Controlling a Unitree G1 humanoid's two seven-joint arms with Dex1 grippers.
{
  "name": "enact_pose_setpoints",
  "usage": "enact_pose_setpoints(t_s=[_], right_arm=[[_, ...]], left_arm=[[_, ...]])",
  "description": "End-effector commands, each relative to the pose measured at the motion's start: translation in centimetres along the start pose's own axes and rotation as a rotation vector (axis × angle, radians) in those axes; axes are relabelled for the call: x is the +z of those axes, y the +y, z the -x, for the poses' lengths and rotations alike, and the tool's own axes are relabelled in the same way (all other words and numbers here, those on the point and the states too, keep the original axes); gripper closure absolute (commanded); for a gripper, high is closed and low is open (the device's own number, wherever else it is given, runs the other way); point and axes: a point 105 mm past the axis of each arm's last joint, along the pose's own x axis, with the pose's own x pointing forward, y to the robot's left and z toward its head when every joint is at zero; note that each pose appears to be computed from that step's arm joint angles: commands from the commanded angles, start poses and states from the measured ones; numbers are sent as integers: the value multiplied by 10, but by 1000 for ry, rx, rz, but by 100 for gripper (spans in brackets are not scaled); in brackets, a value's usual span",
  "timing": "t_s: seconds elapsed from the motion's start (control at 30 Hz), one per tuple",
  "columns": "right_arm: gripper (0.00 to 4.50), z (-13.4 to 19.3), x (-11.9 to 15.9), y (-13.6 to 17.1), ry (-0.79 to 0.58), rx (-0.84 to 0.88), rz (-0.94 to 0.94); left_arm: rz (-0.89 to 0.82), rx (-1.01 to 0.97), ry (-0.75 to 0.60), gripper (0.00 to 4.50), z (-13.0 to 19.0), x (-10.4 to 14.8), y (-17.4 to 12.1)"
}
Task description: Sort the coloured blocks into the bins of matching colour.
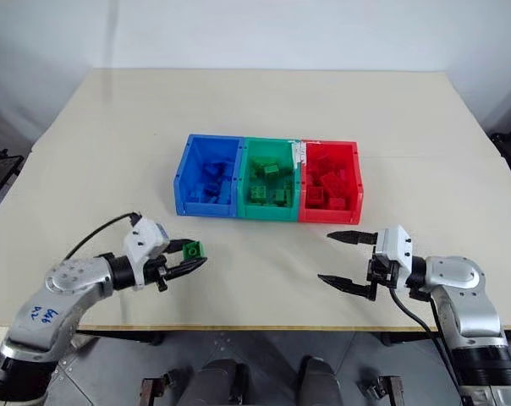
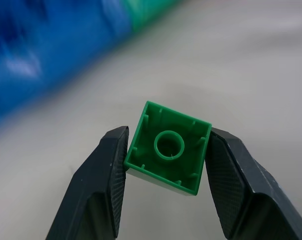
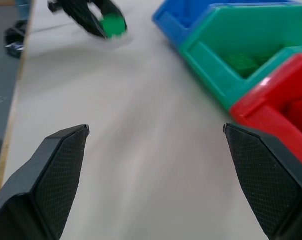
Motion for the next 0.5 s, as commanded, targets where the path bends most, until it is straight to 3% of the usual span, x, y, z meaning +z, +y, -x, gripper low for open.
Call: enact_pose_setpoints(t_s=[0.03, 0.2, 0.37, 0.5], right_arm=[[0, 11, 22, -9, -89, -151, 20], [0, 31, 32, -15, -172, -383, -3], [0, 39, 32, -9, -159, -450, 23], [0, 40, 31, -2, -148, -457, 27]], left_arm=[[-80, -55, -116, 254, -13, 32, 7], [-153, -121, -189, 254, -71, 63, 23], [-189, -102, -160, 254, -116, 73, 43], [-170, -125, -161, 254, -132, 74, 46]])
